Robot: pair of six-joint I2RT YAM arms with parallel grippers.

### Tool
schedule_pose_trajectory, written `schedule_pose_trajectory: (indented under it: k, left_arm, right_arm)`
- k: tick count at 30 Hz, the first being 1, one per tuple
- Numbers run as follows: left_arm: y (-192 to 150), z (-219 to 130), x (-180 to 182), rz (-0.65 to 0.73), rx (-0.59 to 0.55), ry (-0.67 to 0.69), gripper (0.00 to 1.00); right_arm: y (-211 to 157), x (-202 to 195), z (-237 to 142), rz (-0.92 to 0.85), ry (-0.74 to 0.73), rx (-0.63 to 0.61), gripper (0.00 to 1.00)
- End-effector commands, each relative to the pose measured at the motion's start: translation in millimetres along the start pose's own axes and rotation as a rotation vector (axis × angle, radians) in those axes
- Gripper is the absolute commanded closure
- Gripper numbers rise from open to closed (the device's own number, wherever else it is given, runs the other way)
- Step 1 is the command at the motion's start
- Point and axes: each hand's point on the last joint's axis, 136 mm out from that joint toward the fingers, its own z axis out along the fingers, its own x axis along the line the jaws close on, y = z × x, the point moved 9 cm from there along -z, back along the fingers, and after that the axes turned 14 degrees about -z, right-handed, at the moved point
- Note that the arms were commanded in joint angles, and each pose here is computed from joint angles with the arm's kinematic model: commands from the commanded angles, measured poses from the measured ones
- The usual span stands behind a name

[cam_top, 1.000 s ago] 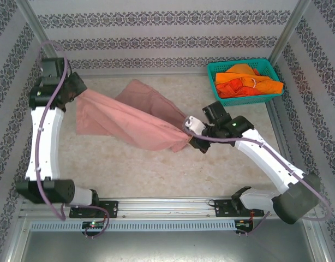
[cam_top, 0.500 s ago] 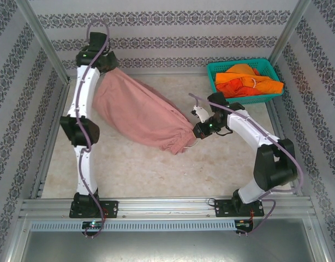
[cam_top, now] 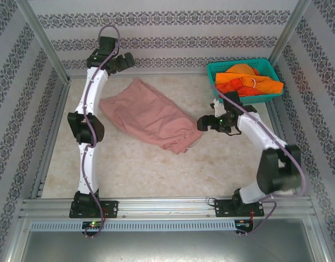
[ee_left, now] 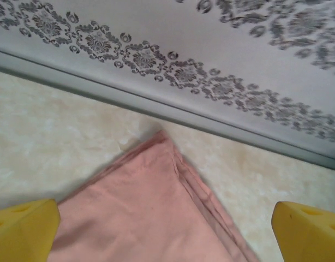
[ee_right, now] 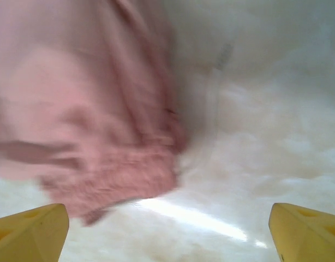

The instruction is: Fold and stack the shorts

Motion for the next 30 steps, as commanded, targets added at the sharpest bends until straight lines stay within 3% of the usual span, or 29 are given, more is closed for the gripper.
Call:
schedule_pose_trajectory:
  k: [1, 5, 10, 14, 20, 30]
  left_arm:
    - [-6, -61, -6, 0.015, 0.027, -0.096, 0.00]
    - [-53, -52, 24, -0.101, 0.049, -0.228, 0.00]
    - [-88, -11, 57, -0.137, 0.069, -0.219, 0.00]
    - [-106, 30, 79, -0.145, 0.102, -0.184, 0.00]
    - [-123, 68, 123, -0.212, 0.137, -0.057, 0.00]
    - [-139, 67, 191, -0.353, 0.141, 0.124, 0.00]
  right_arm:
    - [16, 65, -15, -0.022, 0.205, -0.189, 0.02]
    - [17, 125, 4, -0.068, 0.334, -0.155, 0.02]
    - [3, 155, 56, -0.032, 0.388, 0.018, 0.02]
    - [-15, 149, 98, 0.023, 0.366, 0.135, 0.02]
    - [-36, 125, 126, 0.063, 0.289, 0.252, 0.02]
    - [-70, 95, 114, 0.075, 0.283, 0.374, 0.02]
